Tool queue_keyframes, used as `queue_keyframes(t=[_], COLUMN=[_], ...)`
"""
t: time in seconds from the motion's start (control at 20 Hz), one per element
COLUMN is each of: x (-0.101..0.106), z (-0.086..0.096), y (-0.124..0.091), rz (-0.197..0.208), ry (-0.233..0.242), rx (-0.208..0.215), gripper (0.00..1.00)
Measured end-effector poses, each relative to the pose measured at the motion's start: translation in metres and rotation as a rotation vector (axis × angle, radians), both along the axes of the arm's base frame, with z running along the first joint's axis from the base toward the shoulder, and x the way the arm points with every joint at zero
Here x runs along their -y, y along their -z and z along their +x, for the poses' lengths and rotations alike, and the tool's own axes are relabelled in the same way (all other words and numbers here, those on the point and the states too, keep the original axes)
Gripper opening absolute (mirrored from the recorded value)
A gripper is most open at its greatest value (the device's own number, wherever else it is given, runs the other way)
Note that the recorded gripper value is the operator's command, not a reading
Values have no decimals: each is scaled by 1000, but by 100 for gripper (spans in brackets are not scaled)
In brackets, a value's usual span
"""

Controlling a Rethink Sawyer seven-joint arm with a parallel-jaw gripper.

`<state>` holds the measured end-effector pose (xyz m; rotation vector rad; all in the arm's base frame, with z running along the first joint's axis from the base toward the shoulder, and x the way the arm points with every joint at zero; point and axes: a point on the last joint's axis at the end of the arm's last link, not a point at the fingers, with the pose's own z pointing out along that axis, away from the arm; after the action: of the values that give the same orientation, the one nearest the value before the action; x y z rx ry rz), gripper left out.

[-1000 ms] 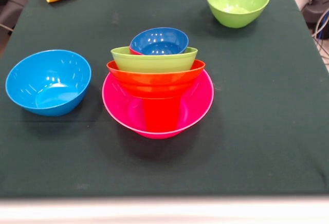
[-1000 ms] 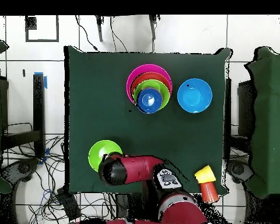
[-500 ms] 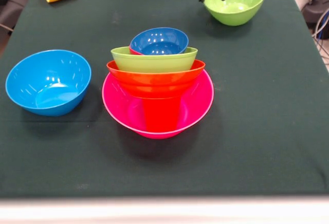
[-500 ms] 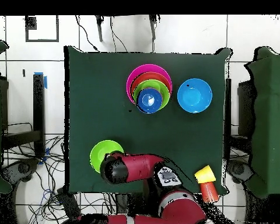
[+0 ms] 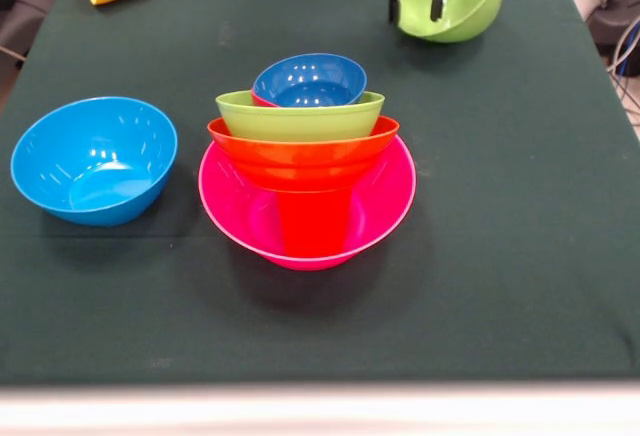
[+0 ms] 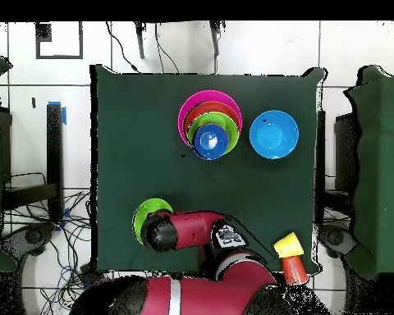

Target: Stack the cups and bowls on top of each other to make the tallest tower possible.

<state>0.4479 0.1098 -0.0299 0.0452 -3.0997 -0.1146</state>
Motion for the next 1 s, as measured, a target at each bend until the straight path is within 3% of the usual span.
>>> queue_keyframes(t=[0.35,1.0], x=[-3,29], z=[-4,37], y=[5,-41], rz=[4,-9], ry=[-6,47], rx=[-10,87], gripper=[100,100])
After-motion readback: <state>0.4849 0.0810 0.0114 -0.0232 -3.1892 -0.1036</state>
